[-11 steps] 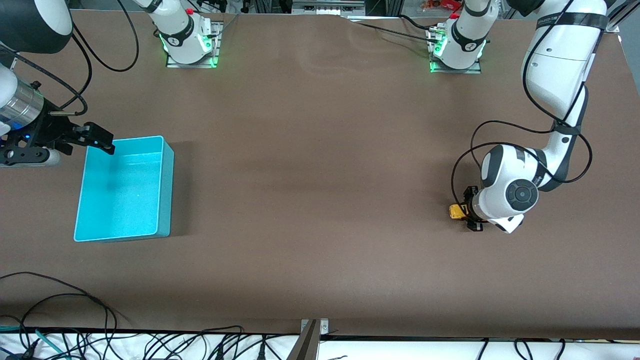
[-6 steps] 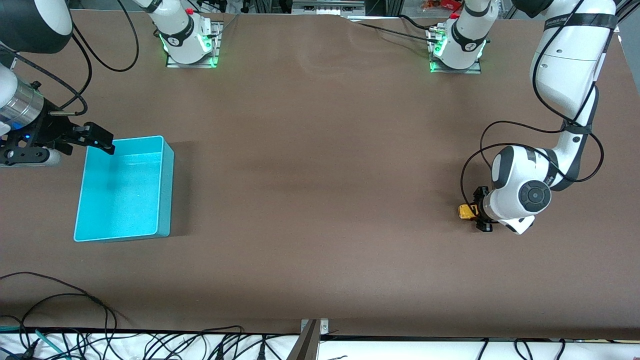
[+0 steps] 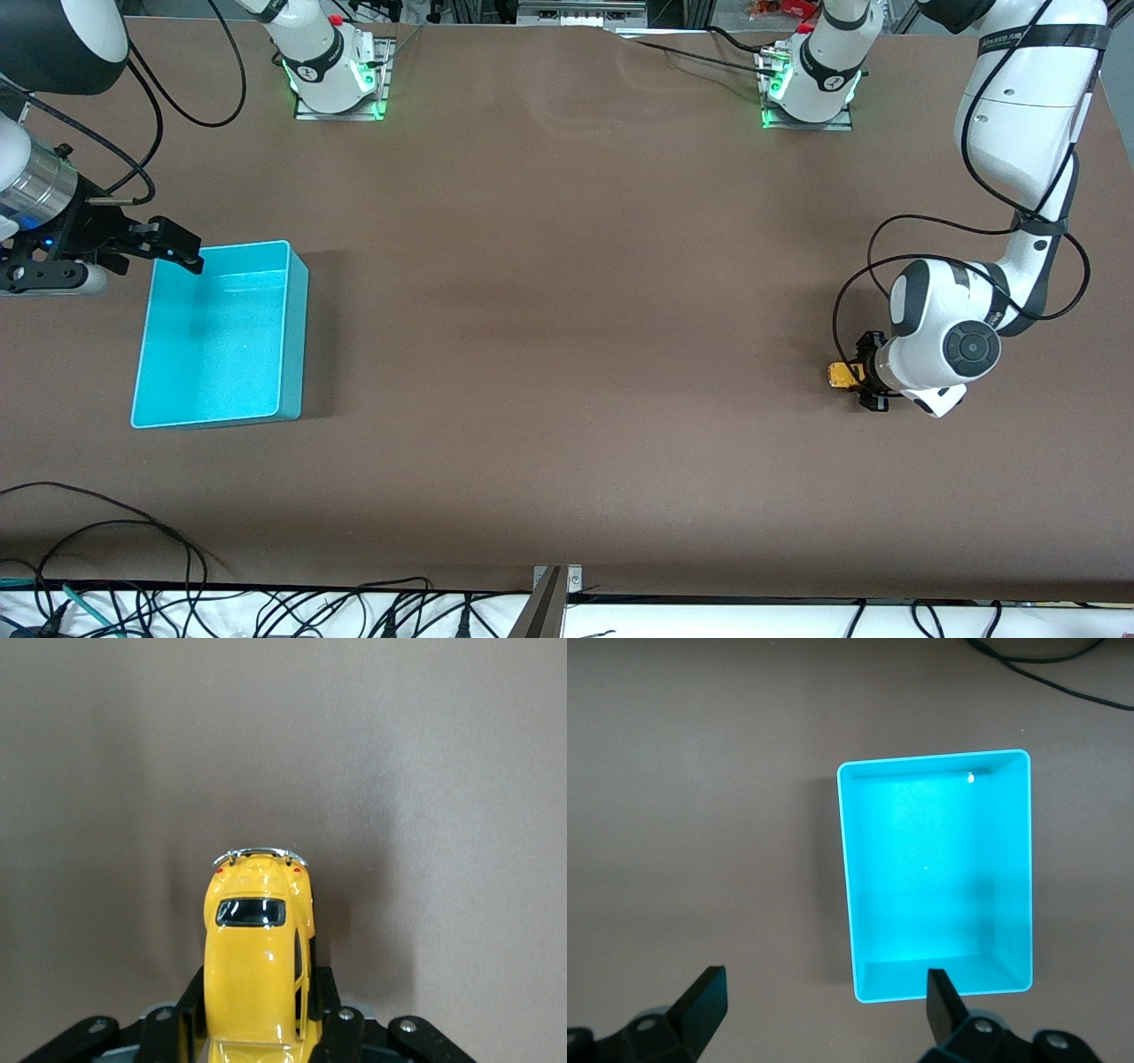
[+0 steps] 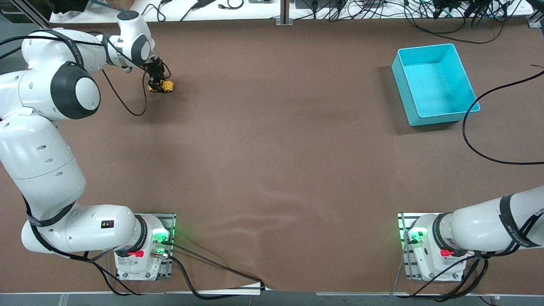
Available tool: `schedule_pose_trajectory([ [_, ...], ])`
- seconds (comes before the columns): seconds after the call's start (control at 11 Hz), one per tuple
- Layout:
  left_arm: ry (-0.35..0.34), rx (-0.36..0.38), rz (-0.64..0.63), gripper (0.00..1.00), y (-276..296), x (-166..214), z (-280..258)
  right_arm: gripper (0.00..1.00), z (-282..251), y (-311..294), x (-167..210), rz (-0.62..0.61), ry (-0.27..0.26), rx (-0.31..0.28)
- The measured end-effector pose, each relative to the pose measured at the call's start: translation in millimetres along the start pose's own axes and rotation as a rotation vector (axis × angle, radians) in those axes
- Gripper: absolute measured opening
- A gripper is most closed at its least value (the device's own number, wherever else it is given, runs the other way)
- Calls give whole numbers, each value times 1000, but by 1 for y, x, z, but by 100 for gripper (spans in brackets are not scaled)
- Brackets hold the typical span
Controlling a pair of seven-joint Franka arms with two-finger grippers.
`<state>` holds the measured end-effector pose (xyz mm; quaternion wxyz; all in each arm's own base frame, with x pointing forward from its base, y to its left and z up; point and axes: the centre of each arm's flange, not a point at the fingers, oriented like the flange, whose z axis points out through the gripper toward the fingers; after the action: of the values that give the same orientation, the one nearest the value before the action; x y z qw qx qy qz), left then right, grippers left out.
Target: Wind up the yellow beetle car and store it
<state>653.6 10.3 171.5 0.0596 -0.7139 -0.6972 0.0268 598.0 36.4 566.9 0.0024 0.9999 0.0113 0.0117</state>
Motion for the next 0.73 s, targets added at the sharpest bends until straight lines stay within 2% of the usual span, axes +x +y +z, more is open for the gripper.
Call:
schedule_pose_trajectory([
  [0.73,-1,-2,60,50,0,13,1,100,0,0,0,0,0,0],
])
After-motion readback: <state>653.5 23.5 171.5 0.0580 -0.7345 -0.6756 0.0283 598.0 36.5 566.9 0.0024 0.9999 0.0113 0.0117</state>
